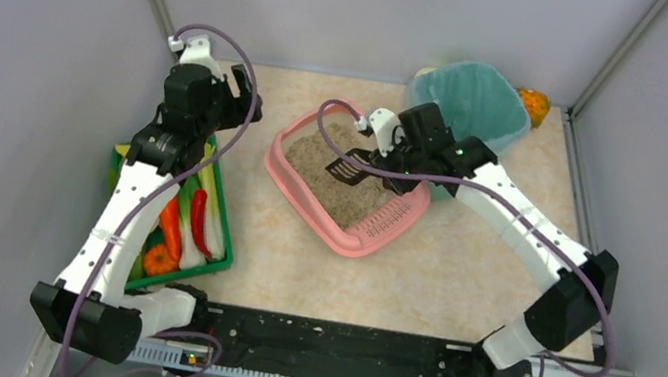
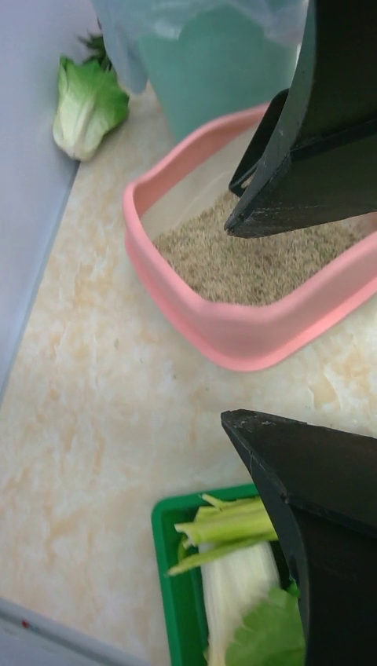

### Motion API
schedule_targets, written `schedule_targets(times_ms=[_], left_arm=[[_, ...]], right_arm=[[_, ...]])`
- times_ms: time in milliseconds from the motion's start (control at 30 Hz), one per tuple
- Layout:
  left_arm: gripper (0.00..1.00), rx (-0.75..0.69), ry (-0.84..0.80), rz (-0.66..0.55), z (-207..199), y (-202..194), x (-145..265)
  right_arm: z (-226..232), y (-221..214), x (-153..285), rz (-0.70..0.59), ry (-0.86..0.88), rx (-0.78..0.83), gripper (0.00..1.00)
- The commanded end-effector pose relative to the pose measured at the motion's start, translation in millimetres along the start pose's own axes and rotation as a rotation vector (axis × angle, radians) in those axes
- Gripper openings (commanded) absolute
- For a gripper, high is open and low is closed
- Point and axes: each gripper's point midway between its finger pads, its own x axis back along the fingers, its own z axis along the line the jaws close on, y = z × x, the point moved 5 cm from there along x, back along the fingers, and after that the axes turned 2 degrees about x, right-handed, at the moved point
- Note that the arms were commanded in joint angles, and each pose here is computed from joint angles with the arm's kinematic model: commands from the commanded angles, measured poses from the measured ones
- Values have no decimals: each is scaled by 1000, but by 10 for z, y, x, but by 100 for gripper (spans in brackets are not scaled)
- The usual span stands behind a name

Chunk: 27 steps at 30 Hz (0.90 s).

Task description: Clean the litter box

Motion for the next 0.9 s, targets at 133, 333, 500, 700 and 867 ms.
schedule_targets(times_ms=[133,333,500,700,867], left_arm=[[86,-68,111,-64,242,-71,-6],[86,-78,115,-54,265,-115,-21],[85,-81,111,-63,255,-90,-18],[86,-88,121,-84,271,-57,26],[86,-100,127,-93,291,-54,52]], right_arm=[[-71,54,-210,136,11,26,0],[-52,-9,-379,169,65,104,0],[-19,-24,-545,188,114,120,0],[24,-10,-771,215,159,137,0],[51,37,-1058,224,175,133,0]])
